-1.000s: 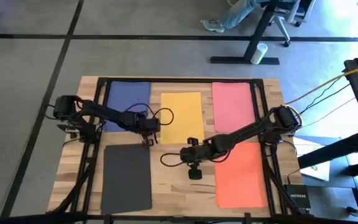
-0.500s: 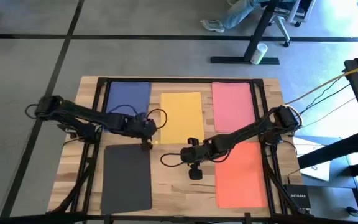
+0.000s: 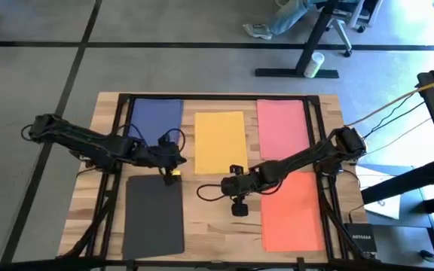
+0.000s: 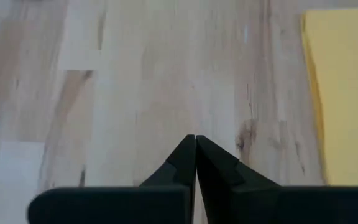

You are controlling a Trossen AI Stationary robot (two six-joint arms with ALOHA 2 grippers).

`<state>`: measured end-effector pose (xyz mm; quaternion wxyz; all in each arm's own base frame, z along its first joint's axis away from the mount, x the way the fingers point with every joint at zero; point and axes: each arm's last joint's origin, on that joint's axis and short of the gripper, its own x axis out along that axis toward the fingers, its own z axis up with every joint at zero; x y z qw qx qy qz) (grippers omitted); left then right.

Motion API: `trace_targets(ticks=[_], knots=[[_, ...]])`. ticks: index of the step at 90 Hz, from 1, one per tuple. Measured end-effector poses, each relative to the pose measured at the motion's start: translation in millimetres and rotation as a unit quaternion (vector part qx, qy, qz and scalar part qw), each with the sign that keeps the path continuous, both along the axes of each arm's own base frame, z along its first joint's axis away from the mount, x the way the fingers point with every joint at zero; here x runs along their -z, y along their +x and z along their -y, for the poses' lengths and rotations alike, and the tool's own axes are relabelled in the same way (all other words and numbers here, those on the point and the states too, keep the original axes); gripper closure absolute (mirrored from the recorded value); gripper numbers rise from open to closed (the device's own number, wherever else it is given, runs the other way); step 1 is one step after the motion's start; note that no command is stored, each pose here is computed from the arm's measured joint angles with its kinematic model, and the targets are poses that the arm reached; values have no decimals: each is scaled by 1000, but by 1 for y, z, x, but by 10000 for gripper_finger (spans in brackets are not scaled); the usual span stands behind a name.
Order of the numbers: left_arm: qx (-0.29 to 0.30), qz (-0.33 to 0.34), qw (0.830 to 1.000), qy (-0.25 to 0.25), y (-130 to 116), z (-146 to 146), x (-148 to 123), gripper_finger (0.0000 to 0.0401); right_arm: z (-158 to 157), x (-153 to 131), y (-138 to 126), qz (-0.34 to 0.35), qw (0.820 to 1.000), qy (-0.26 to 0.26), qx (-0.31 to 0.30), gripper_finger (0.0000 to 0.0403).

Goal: Organize paper
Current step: Move the black papers to the bottom left of the table

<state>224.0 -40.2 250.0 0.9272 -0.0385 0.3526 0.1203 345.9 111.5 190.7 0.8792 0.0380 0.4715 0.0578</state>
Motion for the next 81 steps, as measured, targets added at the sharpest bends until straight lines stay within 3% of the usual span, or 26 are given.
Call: trace_targets(ticks=[23,44,59,81], knots=[[-28,-165,986,3,-20,-2,50,401,0,-3,0,9,1000,-5,3,403],[-112,-303,947,-2,-49,-18,84,401,0,-3,1,11,1000,-6,5,403],[-161,-331,929,-46,-59,-23,95,401,1,-3,1,12,1000,-7,5,403],[-228,-283,929,-66,-52,-36,94,401,1,-3,1,16,1000,-11,6,403]])
